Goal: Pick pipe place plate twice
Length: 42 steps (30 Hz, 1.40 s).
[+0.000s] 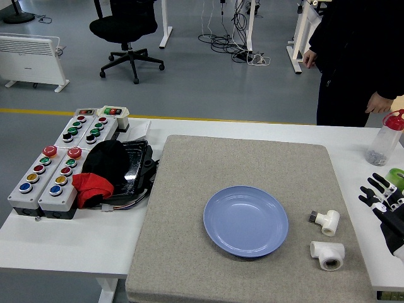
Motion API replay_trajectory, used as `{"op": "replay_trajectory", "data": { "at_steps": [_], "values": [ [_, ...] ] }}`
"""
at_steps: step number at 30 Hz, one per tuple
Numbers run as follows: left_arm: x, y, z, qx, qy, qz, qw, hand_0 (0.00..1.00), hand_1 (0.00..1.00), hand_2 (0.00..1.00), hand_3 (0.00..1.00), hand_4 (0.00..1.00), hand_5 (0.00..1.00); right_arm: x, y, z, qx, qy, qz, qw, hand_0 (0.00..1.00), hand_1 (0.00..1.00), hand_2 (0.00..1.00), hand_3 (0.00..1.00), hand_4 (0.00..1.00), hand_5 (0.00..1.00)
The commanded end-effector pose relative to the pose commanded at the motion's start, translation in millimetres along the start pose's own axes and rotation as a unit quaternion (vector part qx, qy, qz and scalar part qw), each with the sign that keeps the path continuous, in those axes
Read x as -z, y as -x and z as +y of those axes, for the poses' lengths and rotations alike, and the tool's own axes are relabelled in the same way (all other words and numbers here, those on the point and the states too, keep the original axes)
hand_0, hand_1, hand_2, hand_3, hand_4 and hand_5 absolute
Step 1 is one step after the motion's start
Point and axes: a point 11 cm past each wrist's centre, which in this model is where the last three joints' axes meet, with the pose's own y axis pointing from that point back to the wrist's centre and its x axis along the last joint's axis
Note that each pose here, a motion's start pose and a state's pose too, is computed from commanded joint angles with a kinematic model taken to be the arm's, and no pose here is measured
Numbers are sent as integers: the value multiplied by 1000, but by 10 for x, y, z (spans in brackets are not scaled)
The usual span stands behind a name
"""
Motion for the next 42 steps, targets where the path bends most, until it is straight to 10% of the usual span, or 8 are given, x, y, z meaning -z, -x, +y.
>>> {"op": "replay_trajectory", "data": {
  "at_steps": [24, 25, 42],
  "values": [
    [-6, 1, 1, 1, 0, 0, 1000, 721, 747, 704, 649, 399, 998, 67, 37, 74, 53, 0, 99, 994, 885, 829, 933, 827, 654, 270],
    [-4, 1, 1, 1, 0, 0, 1000, 721, 747, 704, 649, 399, 998, 73, 48, 91, 61, 0, 120, 991, 986, 910, 998, 910, 765, 306],
    [40, 1, -8, 0, -4, -5, 1000, 720, 747, 704, 649, 398, 998, -123, 279, 357, 149, 32, 478, 865, 998, 935, 998, 941, 789, 322]
  ]
}}
